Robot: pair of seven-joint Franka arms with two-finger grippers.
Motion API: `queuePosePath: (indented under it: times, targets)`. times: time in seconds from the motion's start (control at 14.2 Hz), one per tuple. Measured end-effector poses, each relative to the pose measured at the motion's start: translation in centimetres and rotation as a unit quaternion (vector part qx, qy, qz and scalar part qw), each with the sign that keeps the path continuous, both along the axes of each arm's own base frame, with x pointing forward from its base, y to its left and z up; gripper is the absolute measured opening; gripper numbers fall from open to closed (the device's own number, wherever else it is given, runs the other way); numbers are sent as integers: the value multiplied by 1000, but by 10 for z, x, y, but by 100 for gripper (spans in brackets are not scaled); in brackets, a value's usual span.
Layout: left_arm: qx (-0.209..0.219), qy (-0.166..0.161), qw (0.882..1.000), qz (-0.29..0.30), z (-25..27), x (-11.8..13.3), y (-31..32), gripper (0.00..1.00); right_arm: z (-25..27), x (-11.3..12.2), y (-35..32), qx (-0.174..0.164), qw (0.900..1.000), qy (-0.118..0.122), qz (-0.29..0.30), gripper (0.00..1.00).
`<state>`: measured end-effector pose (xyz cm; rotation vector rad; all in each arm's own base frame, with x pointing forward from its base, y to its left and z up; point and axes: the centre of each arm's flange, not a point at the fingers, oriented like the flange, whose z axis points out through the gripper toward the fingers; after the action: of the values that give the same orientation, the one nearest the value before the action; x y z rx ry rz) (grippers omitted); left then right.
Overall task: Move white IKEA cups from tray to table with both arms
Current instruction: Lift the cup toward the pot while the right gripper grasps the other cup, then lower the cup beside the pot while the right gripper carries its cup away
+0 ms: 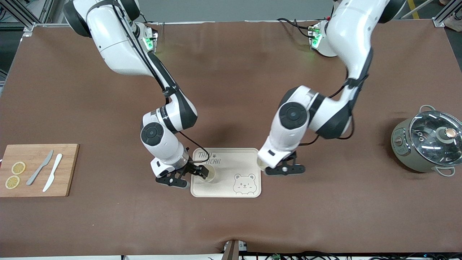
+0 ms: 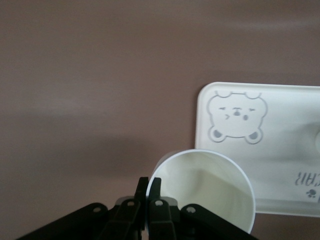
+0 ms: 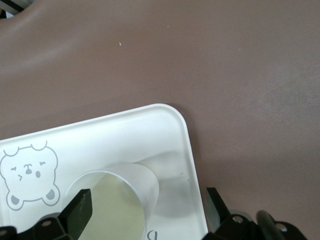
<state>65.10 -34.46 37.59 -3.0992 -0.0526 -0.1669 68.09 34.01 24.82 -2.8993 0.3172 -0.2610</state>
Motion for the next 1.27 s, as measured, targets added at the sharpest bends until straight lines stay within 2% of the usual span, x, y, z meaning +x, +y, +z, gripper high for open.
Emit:
queuePosePath:
  times: [0.28,0.57,0.71,0.92,1.06,1.13,1.27]
  targets:
    - [23,14,999,-34,5,-16,78,4,-14,0,-3,-9,1000,6,1,100]
    - [24,-4,998,-60,4,-53,166,4,-24,-1,-4,-13,1000,10,1,100]
    - [13,7,997,-75,0,-73,196,4,-26,-1,-4,-13,1000,10,2,100]
    - [-22,16,995,-98,-4,-87,248,4,-28,-2,-1,-11,1000,3,3,100]
    - [-33,15,993,-115,-12,-90,286,4,-30,-2,1,-9,1000,-1,3,83]
    - [-34,13,992,-123,-18,-90,305,4,-31,-2,1,-9,1000,-1,4,70]
    - [-31,1,991,-134,-34,-88,333,4,-32,-2,1,-9,1000,-1,4,48]
